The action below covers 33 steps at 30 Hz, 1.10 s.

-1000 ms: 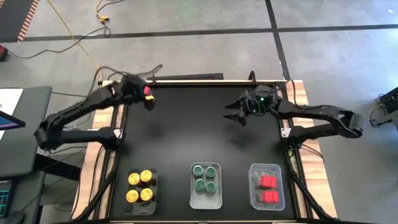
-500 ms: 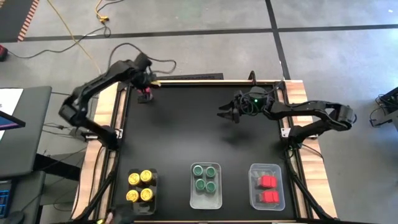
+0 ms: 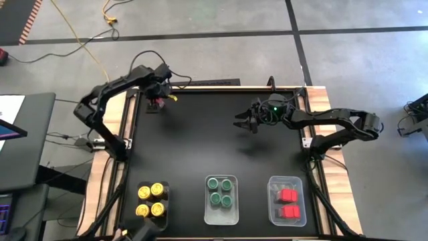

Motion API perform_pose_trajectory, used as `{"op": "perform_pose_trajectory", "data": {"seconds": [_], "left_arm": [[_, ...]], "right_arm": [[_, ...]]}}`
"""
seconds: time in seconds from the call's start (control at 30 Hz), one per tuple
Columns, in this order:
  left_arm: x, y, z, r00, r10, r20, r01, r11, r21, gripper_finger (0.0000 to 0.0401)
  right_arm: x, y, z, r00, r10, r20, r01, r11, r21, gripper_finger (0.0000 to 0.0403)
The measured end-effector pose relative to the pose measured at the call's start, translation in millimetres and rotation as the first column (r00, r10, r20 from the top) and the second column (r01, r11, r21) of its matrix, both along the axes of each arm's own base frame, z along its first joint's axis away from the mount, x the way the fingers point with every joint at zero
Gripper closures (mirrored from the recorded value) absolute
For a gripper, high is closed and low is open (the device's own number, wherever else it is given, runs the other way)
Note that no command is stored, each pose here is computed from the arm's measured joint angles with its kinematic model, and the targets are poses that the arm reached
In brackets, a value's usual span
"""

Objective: Sort spices by type
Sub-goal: Put the red seasoning can into the transparent bin

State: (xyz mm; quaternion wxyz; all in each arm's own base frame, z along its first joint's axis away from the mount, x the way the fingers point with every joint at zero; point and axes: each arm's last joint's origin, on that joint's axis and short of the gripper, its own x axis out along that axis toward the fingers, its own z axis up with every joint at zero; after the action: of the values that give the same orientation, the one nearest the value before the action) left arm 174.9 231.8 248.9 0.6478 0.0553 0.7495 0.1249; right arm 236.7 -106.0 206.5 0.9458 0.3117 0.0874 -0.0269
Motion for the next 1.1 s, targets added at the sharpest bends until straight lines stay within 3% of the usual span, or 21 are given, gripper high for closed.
{"op": "perform_pose_trajectory", "data": {"seconds": [0.23, 0.47, 0.6, 0.8, 1.0, 1.1], "left_arm": [[-2, -13, 22, 0.994, -0.099, 0.041, 0.096, 0.994, 0.060, 0.0104], [-6, -6, 24, 0.994, 0.022, 0.103, -0.033, 0.994, 0.105, 0.0104], [-4, -7, 23, 0.995, -0.066, 0.075, 0.058, 0.993, 0.099, 0.0104], [0, -8, 23, 0.994, -0.066, 0.085, 0.056, 0.992, 0.110, 0.0104], [21, -11, 26, 0.961, -0.121, 0.247, 0.088, 0.986, 0.141, 0.0104], [26, -12, 27, 0.949, -0.223, 0.221, 0.186, 0.966, 0.178, 0.0104]], "right_arm": [[0, 0, 0, 1.000, 0.005, 0.000, -0.005, 1.000, -0.028, 0.0025], [-1, -1, 0, 1.000, 0.008, -0.003, -0.008, 0.998, -0.068, 0.0025], [-2, -3, 0, 1.000, 0.000, -0.003, 0.000, 0.997, -0.073, 0.0025], [-2, -4, 0, 1.000, 0.001, -0.004, -0.002, 0.997, -0.081, 0.0025], [-2, -3, -1, 1.000, 0.005, -0.013, -0.006, 0.996, -0.090, 0.0025], [-2, -3, -1, 1.000, 0.005, -0.013, -0.006, 0.996, -0.090, 0.0025]]}}
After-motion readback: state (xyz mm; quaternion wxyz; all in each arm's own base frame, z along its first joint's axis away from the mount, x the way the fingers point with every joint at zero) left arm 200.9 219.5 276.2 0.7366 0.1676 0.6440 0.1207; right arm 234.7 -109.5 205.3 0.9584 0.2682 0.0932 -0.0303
